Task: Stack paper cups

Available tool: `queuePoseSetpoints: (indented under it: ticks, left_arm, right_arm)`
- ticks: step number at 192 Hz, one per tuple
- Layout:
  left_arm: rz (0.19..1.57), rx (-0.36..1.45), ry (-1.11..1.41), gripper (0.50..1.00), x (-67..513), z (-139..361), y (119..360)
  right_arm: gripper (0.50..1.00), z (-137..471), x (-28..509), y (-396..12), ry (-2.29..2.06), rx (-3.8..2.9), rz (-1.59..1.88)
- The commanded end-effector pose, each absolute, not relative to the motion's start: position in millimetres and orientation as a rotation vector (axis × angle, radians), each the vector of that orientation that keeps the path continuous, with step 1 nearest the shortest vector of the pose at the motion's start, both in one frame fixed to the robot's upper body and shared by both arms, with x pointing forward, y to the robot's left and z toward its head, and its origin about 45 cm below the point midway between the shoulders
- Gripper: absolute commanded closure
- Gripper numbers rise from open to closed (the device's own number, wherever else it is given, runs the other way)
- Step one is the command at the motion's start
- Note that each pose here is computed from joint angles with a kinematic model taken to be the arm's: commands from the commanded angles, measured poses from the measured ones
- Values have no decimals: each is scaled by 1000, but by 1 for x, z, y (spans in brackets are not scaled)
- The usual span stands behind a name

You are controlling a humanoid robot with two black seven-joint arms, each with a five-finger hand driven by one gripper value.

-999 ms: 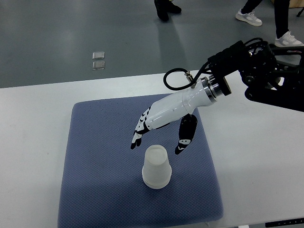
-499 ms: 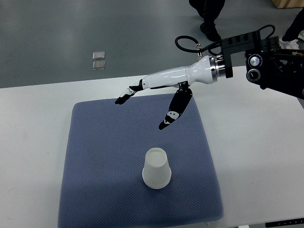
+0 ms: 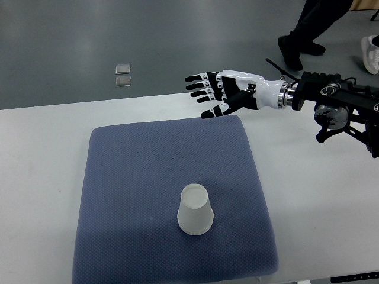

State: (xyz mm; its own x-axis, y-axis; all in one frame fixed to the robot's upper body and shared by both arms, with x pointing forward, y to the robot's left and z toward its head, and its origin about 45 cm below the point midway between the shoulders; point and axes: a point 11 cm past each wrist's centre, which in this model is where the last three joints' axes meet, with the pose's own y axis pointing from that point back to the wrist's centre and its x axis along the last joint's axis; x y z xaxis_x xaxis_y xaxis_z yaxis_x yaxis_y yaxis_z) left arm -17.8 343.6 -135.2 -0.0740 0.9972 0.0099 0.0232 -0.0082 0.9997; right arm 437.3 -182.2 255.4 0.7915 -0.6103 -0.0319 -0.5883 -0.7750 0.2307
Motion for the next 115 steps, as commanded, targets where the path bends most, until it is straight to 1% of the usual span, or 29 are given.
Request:
queuePoseSetpoints:
  ticks: [1,32,55,115]
  left_arm:
    - [1260,1197,1277,500,-18,-135,344]
    - [1258,1198,1276,500,-18,-135,344]
    - [1260,1197,1277,500,-18,-135,344]
    - [1260,1197,1277,500,-18,-135,344]
  right_arm:
    - [581,238,445,-198,-1100,2755,-374]
    - [581,217,455,-205,-1274,2718,-620]
    - [581,197,455,-204,-1344,2615,-715]
    - [579,197,457,-208,-1403,2622,-737]
